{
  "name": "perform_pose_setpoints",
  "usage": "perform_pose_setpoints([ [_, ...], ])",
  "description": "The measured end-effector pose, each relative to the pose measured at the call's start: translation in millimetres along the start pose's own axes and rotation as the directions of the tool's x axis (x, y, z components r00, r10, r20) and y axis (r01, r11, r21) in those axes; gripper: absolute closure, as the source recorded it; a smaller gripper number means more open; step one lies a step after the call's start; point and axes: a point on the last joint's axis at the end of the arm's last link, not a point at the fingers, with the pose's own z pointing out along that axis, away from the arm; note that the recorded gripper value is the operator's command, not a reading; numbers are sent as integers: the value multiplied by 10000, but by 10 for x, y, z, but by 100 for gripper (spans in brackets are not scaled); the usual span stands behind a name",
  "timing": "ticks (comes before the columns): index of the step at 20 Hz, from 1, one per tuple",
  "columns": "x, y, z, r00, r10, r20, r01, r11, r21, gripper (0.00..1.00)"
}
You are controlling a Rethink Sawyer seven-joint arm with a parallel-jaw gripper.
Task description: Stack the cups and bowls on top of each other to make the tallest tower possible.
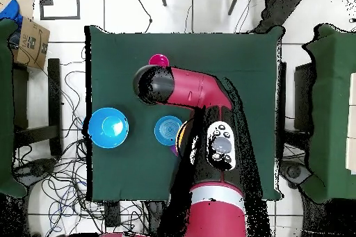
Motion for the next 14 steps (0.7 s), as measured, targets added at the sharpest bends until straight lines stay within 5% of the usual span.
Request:
perform_pose_setpoints([
  [14,148,188,77,10000,24,-47,-24,10000,92,0],
])
